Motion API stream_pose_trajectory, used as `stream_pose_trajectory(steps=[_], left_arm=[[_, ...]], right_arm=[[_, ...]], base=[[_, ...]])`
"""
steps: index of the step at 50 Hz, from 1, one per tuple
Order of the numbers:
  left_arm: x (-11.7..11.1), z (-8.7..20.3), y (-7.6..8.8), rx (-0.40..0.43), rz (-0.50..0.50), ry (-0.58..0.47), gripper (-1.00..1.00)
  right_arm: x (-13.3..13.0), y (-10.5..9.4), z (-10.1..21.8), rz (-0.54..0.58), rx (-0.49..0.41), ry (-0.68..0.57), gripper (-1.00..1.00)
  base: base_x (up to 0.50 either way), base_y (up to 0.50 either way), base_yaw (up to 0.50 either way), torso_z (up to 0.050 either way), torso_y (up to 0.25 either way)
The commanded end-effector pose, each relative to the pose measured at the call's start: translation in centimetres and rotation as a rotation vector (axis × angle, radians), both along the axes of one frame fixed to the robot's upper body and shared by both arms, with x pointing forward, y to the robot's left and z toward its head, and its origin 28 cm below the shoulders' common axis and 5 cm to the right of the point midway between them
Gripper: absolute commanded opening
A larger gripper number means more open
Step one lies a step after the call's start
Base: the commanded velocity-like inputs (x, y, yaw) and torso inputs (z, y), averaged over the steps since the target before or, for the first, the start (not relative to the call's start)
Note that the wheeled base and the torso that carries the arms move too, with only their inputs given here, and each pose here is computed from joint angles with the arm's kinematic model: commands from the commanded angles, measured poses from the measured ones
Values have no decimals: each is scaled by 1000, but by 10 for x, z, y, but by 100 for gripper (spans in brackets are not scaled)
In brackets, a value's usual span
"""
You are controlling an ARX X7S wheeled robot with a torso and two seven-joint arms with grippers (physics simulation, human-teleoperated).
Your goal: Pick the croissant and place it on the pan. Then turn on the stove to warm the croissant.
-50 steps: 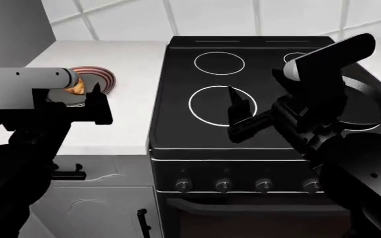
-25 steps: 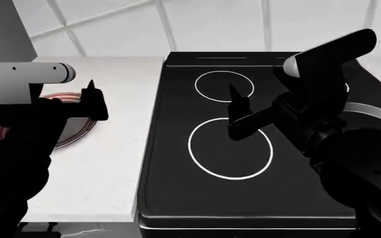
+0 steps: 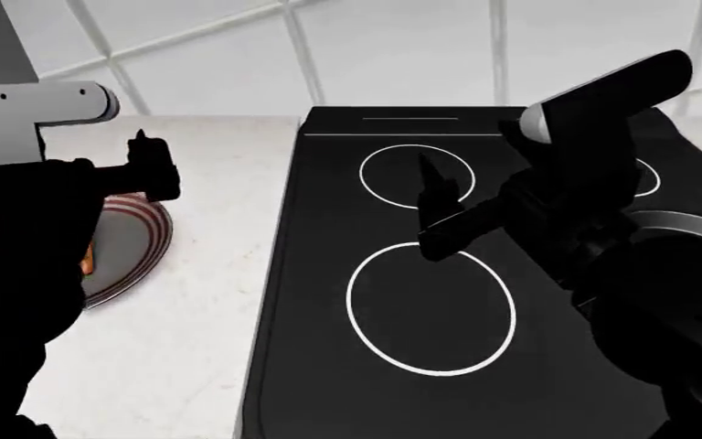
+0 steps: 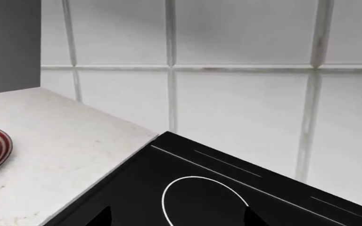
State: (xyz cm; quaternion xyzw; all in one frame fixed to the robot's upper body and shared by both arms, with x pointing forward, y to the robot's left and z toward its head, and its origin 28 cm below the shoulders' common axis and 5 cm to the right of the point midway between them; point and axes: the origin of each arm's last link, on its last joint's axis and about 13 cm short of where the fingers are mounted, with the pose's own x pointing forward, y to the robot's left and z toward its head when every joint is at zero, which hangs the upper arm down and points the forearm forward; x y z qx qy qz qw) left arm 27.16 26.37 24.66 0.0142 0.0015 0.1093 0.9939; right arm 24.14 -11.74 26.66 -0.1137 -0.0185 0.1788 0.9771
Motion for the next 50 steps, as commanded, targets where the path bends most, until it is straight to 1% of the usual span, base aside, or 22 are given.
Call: stream_pose_trajectory(steps=[1, 3, 4, 7, 9, 12, 15, 19, 27, 33, 37, 43, 50], left_arm=[[7, 21, 1, -69, 114, 66, 100], [9, 25, 2, -70, 159, 72, 100], [10, 26, 2, -73, 155, 83, 100], [12, 31, 0, -57, 184, 98, 100], [14, 32, 0, -61, 201, 117, 100], [15, 34, 0, -79, 229, 125, 100], [15, 34, 0, -116, 259, 126, 100], [14, 31, 0, -130, 268, 166, 100], [14, 31, 2, -144, 290, 204, 100], [14, 24, 1, -152, 310, 241, 100], [17, 18, 2, -136, 312, 266, 100], [21, 13, 3, -151, 342, 270, 100], [28, 2, 5, -117, 382, 297, 100]], right_arm=[[3, 0, -3, 13, 5, 1, 100], [4, 0, -2, 17, 5, 2, 100], [5, 0, -2, 20, 6, 1, 100], [7, -1, -3, 29, 6, 2, 100], [8, -1, -4, 34, 7, 3, 100], [10, -1, -6, 40, 11, 3, 100], [10, -2, -6, 41, 13, -3, 100], [12, -2, -10, 46, 18, 0, 100], [15, -3, -15, 52, 36, 3, 100], [18, -3, -17, 61, 44, 1, 100], [20, -3, -17, 65, 64, -10, 100], [23, -3, -18, 64, 81, -14, 100], [25, -2, -19, 65, 81, -5, 100]], base=[[0, 0, 0, 0, 0], [0, 0, 0, 0, 0], [0, 0, 0, 0, 0], [0, 0, 0, 0, 0], [0, 0, 0, 0, 0], [0, 0, 0, 0, 0], [0, 0, 0, 0, 0], [0, 0, 0, 0, 0], [0, 0, 0, 0, 0], [0, 0, 0, 0, 0], [0, 0, 0, 0, 0], [0, 0, 0, 0, 0], [0, 0, 0, 0, 0]])
